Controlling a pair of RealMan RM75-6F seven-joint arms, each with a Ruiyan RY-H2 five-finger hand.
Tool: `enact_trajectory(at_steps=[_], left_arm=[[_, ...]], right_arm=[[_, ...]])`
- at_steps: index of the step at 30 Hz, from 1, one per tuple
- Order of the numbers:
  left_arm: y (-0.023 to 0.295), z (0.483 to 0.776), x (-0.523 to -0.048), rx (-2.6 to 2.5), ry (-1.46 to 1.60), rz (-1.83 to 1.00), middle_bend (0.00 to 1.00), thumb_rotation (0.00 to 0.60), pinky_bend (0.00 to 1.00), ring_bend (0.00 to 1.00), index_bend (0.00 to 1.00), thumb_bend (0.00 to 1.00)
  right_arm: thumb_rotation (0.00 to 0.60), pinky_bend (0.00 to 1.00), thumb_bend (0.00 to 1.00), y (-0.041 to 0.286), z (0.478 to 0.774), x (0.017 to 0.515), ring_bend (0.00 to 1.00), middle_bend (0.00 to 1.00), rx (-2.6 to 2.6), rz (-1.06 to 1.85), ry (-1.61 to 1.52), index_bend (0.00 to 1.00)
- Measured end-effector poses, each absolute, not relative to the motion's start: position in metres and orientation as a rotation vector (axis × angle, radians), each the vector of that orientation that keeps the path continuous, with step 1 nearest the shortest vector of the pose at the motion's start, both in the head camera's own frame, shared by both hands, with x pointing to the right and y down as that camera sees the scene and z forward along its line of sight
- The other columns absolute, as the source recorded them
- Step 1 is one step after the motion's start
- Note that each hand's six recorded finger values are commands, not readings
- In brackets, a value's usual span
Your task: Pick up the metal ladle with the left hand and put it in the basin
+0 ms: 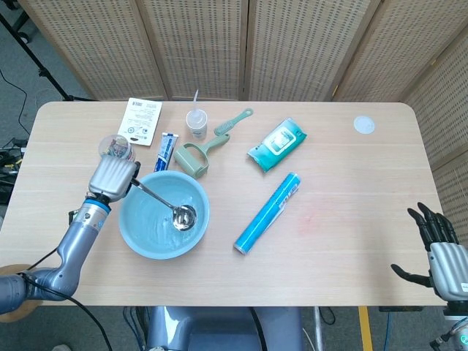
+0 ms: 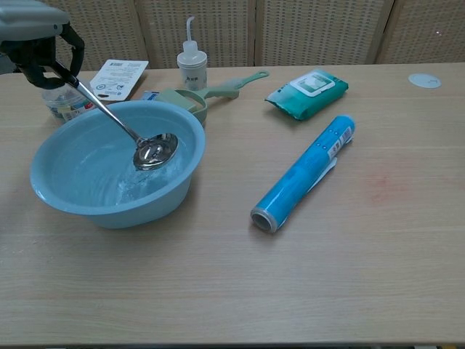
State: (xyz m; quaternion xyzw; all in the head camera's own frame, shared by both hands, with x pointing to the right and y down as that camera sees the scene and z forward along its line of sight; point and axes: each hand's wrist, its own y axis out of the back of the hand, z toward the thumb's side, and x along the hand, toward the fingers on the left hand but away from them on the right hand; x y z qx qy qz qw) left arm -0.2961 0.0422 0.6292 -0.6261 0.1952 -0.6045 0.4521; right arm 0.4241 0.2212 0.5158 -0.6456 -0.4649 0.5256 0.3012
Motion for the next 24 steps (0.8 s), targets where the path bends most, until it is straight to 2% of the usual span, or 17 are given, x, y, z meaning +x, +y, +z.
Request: enact_trajectory(at_steps=[8, 24], left_arm=[[0.042, 0.606, -0.315, -1.499, 0.477, -1.513, 0.95, 0.600, 0.96, 0.88, 0.86, 0.61], [0.044, 0.599, -0.328, -1.402, 0.349, -1.663, 0.95, 0.600, 0.96, 0.88, 0.87, 0.61]], right_arm=[[0.600, 0.00, 0.00, 0.222, 0.515, 0.423, 0.00, 0.00, -1.713, 1.393, -1.233, 0.00], [0.600, 0.00, 0.00, 0.222, 0.515, 0.423, 0.00, 0.00, -1.709, 1.392, -1.231, 0.00]])
